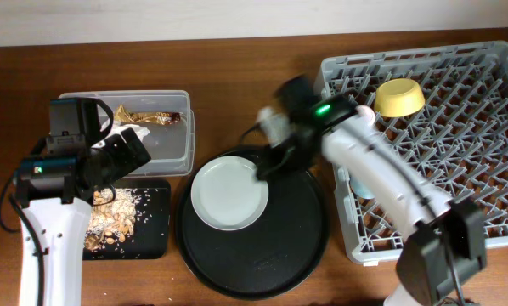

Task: Sort waste into correct bins and load items into the dishwasher rack
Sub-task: 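Grasp the white plate's rim with the right gripper and lift it, then set the white plate upright in the dish rack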

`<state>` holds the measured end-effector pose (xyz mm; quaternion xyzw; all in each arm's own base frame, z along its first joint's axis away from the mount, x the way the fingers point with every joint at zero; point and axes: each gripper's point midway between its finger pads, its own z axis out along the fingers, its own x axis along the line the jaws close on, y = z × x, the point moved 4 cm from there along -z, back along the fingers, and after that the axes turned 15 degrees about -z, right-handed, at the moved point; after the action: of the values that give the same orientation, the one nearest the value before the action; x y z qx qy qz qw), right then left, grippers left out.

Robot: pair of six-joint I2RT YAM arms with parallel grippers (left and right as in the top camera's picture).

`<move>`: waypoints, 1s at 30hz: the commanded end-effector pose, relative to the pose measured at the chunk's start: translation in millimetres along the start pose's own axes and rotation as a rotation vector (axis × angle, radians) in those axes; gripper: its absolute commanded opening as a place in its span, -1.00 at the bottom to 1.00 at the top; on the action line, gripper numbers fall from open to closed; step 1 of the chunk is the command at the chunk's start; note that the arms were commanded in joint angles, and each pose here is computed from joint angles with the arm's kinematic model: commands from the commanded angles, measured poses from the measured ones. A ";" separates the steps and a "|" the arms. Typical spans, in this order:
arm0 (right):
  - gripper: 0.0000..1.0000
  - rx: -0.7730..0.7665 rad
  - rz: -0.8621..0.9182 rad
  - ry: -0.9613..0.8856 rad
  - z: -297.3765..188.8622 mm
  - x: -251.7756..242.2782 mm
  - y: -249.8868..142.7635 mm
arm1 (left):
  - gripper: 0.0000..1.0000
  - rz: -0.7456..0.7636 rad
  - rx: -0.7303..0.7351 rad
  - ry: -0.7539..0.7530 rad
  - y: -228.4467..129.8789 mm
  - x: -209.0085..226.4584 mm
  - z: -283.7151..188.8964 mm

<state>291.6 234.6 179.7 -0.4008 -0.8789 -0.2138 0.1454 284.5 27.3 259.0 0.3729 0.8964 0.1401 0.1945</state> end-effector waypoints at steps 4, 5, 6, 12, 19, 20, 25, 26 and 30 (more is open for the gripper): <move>0.02 0.064 -0.384 -0.240 86.9 103.1 1.3 | 0.98 -0.008 -0.010 0.004 1.4 1.3 -1.0; 0.02 0.056 -0.391 -0.305 108.3 111.5 1.9 | 0.98 -0.008 -0.010 0.004 1.4 1.3 -1.0; 0.02 0.062 -0.421 -0.323 130.5 115.5 2.2 | 0.98 -0.008 -0.010 0.004 1.4 1.3 -1.0; 0.00 0.218 -0.381 -0.396 197.6 69.8 -15.1 | 0.98 -0.008 -0.010 0.004 1.4 1.3 -1.0; -0.92 0.225 -0.374 -0.339 181.9 83.8 -12.6 | 0.98 -0.008 -0.010 0.004 1.4 1.3 -1.0; -0.92 0.184 -0.425 -0.329 153.8 100.4 2.6 | 0.98 -0.008 -0.010 0.004 1.4 1.3 -1.0; -0.92 -0.183 -0.457 -0.333 -54.9 140.4 42.2 | 0.98 -0.008 -0.010 0.004 1.4 1.3 -1.0; -0.92 -0.233 -0.432 -0.363 -95.5 125.0 33.1 | 0.98 -0.008 -0.010 0.004 1.4 1.3 -1.0; -0.92 -0.397 -0.253 -0.349 -237.7 32.4 -52.0 | 0.98 -0.008 -0.010 0.004 1.4 1.3 -1.0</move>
<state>254.1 151.2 369.8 -0.3520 -0.8865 -0.2686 -0.1343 284.4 27.3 259.0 0.3729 0.8964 0.1400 0.1943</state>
